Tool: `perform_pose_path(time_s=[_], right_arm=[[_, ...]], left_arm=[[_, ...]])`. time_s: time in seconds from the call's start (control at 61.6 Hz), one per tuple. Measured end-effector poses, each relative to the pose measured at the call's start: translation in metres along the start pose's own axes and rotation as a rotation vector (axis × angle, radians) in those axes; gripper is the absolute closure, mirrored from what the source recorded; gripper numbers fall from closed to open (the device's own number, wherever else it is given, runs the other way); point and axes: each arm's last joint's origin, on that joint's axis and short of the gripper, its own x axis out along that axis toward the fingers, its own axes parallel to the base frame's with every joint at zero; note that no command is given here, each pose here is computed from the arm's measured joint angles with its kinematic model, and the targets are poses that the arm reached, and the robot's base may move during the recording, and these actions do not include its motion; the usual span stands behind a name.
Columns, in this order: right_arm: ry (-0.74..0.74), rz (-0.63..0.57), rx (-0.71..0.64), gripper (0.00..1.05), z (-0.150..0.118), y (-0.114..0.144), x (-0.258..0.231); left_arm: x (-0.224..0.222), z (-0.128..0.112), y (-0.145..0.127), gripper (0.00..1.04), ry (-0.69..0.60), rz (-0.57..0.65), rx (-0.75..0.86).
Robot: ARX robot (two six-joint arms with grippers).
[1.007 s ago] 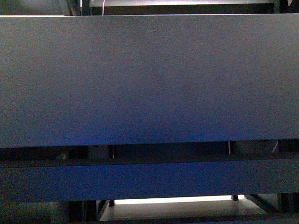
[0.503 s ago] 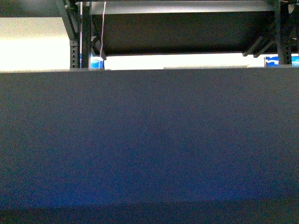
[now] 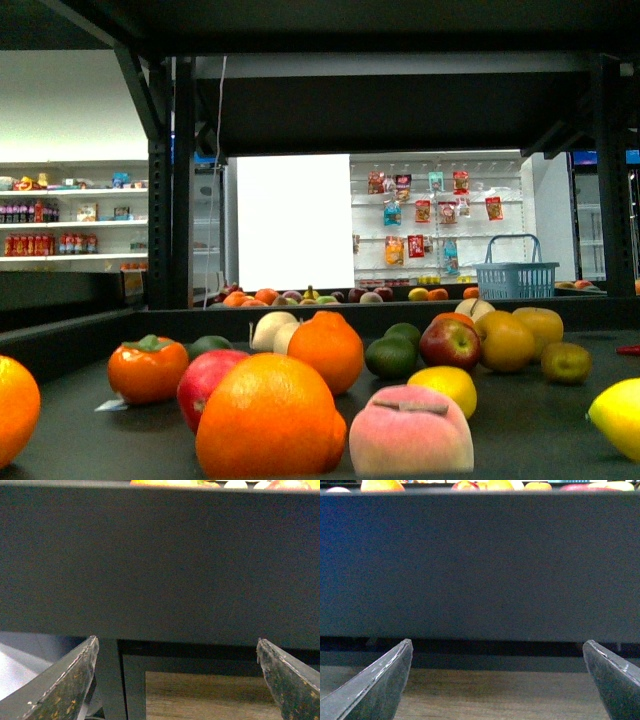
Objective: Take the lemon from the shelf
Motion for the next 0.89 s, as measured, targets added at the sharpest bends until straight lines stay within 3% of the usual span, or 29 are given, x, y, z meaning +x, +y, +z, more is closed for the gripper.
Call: perform_pose_path(time_s=[0.893], right_arm=[[0.0, 0.0, 0.0, 0.02, 0.0, 0.0, 0.0]], left_arm=[[0.0, 0.0, 0.0, 0.08, 0.0, 0.0, 0.0]])
